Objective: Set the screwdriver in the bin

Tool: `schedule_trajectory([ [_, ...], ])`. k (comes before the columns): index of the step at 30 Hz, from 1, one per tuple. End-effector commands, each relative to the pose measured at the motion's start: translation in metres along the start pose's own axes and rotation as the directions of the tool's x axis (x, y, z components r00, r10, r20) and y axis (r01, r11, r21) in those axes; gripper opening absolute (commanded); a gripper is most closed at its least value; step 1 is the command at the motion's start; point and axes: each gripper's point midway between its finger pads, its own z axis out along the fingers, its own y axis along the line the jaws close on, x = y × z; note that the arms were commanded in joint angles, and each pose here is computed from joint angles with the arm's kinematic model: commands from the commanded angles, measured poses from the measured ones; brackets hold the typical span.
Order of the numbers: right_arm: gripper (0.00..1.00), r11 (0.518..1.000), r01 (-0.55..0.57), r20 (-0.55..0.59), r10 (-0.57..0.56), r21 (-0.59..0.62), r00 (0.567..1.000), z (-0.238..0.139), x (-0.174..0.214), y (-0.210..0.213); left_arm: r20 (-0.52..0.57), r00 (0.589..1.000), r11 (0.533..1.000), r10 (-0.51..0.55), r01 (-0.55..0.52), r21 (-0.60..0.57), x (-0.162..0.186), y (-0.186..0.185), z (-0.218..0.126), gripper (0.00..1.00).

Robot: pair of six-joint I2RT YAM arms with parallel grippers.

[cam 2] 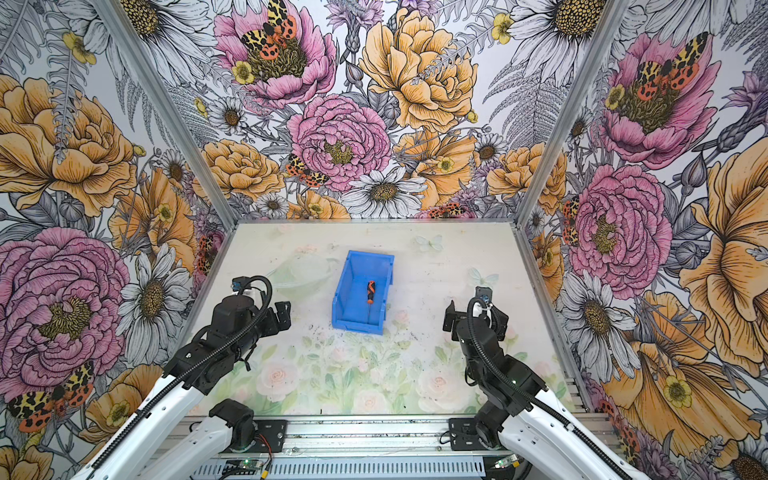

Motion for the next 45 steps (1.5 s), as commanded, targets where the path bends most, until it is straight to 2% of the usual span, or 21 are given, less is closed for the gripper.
schedule_trajectory([
  [1, 0.99, 0.991, -0.022, 0.061, 0.014, 0.129, 0.998, 0.0, -0.003, -0.026, 0.096, 0.995, 0.995, -0.034, 0.043, -0.088, -0.008, 0.02, 0.003, 0.99],
  [6, 0.99, 0.989, 0.053, 0.088, -0.065, 0.138, 0.994, 0.004, 0.008, -0.032, 0.131, 0.991, 0.994, 0.019, -0.005, -0.105, -0.012, 0.026, 0.013, 0.99],
  [8, 0.99, 0.988, 0.068, 0.1, -0.083, 0.142, 0.992, 0.006, 0.013, -0.034, 0.127, 0.99, 0.994, 0.068, -0.057, -0.089, -0.014, 0.021, 0.02, 0.99],
  [14, 1.0, 0.994, 0.085, 0.133, -0.094, 0.073, 0.987, 0.017, 0.027, -0.029, 0.189, 0.963, 0.979, 0.191, -0.173, -0.109, -0.016, 0.022, 0.036, 0.99],
  [20, 0.99, 0.996, 0.07, 0.135, -0.077, 0.059, 0.988, 0.03, 0.036, -0.031, 0.258, 0.937, 0.967, 0.235, -0.199, -0.158, -0.021, 0.033, 0.048, 0.99],
  [28, 1.0, 0.996, 0.076, 0.072, -0.079, 0.039, 0.994, 0.06, 0.043, -0.031, 0.266, 0.944, 0.97, 0.195, -0.146, -0.192, -0.009, 0.051, 0.077, 0.98],
  [35, 1.0, 1.0, 0.031, 0.111, -0.03, -0.004, 0.993, 0.085, 0.034, -0.029, 0.314, 0.929, 0.97, 0.194, -0.134, -0.203, -0.028, 0.054, 0.094, 0.99],
  [45, 0.99, 1.0, 0.016, 0.087, -0.017, 0.005, 0.996, 0.124, 0.027, -0.03, 0.334, 0.917, 0.968, 0.218, -0.159, -0.195, -0.051, 0.054, 0.129, 0.99],
])
